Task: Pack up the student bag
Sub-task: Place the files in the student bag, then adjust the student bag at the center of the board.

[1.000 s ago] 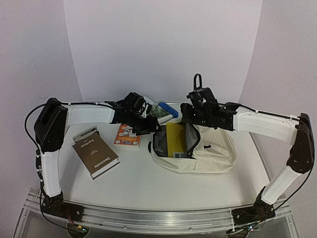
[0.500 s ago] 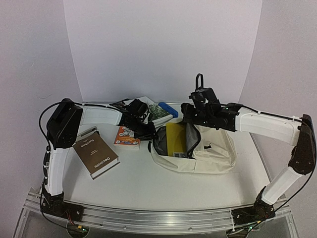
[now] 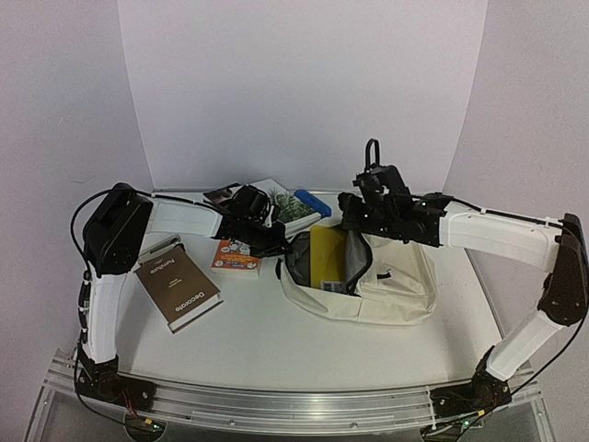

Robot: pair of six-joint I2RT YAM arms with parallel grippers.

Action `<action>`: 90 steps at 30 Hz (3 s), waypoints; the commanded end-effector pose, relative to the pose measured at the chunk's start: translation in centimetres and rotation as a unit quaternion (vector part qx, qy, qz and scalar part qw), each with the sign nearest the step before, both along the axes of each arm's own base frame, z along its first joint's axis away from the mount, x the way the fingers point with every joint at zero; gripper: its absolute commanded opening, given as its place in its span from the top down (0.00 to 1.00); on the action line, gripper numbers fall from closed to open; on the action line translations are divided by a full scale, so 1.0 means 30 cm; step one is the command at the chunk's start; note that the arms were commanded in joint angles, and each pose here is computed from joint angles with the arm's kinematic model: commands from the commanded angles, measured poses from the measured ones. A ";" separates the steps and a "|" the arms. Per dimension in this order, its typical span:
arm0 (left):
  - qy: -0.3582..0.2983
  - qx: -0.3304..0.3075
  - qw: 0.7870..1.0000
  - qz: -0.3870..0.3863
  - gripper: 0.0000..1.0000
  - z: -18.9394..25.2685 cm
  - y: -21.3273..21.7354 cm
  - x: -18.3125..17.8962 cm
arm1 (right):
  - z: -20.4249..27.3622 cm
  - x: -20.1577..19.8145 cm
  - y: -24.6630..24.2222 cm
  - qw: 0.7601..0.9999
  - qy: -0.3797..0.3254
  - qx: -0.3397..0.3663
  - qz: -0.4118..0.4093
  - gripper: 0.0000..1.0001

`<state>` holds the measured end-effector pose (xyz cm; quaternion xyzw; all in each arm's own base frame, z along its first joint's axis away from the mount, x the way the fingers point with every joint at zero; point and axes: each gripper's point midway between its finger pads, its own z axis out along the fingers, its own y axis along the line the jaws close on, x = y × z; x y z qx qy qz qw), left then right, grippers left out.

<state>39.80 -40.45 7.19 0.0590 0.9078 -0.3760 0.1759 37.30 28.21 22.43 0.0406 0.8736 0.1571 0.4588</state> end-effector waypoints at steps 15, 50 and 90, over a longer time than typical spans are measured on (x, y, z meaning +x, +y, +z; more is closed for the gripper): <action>-0.194 -0.092 0.975 0.052 1.00 0.497 0.038 0.081 | 0.060 -0.050 -0.044 0.999 -0.015 0.028 0.002 1.00; -0.183 -0.098 0.975 0.075 1.00 0.481 0.111 0.167 | 0.067 -0.171 -0.010 0.993 -0.013 0.042 0.106 1.00; -0.164 0.129 0.978 -0.005 0.77 0.196 0.152 -0.024 | 0.070 -0.056 0.024 0.996 -0.025 0.013 0.080 1.00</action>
